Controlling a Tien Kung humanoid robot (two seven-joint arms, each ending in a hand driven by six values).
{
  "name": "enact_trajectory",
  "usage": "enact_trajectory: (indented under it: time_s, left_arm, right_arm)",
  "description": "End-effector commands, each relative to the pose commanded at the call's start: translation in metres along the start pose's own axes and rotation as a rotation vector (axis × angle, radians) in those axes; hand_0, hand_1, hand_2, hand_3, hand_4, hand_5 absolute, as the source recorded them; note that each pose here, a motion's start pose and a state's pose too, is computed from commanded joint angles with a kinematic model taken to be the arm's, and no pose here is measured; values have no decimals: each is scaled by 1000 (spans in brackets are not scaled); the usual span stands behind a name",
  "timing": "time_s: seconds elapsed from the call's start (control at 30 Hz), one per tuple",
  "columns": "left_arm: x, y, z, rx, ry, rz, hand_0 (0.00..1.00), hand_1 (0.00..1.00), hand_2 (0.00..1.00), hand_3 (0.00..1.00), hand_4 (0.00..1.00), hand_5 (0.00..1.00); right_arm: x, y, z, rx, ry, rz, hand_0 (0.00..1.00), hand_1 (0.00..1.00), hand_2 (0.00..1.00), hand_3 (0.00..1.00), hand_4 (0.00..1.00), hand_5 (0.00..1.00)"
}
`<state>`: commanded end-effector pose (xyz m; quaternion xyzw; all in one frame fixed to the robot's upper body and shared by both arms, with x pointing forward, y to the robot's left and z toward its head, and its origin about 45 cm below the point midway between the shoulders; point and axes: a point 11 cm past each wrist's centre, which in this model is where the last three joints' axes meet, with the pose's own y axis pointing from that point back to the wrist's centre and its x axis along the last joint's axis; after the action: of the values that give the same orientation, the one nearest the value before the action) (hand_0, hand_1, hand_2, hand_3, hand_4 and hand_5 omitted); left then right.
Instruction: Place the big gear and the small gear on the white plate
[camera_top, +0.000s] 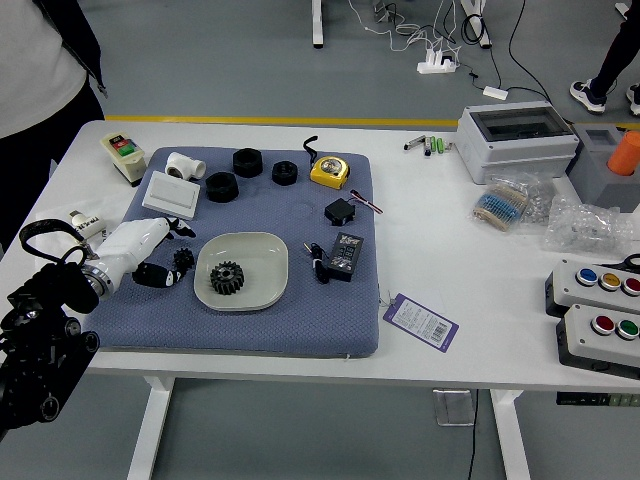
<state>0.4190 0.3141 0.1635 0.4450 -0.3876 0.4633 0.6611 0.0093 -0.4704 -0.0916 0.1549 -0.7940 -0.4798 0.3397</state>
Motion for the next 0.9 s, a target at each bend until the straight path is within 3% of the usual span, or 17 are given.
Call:
enact_trajectory:
  time_s: [0.03, 0.07, 0.2, 0.23, 0.57, 0.9]
  left_arm:
    - [0, 0, 0, 0, 0, 0, 614, 620, 633, 637, 700, 2]
    - [0, 0, 0, 0, 0, 0, 571, 525, 553, 593, 638, 2]
    - [0, -1, 0, 1, 1, -1, 571, 525, 553, 593, 638, 2]
    - [-1, 0, -1, 3, 2, -3, 522, 493, 523, 558, 596, 2]
    - [-6, 0, -3, 5, 3, -18, 504, 484, 515, 550, 574, 2]
    - [-1, 1, -2, -9, -2, 10, 496, 468, 501, 542, 535, 2]
  right_arm:
    - [0, 0, 0, 0, 0, 0, 710, 709, 734, 562, 793, 650]
    - [0, 0, 0, 0, 0, -1, 710, 709, 733, 562, 792, 649]
    - [-1, 0, 0, 0, 2, -2, 710, 709, 733, 562, 792, 649]
    - [-1, 0, 0, 0, 3, -2, 710, 709, 734, 562, 792, 649]
    - [-1, 0, 0, -1, 5, -3, 710, 709, 734, 561, 792, 648]
    - [0, 0, 3, -5, 8, -2, 709, 708, 733, 562, 792, 648]
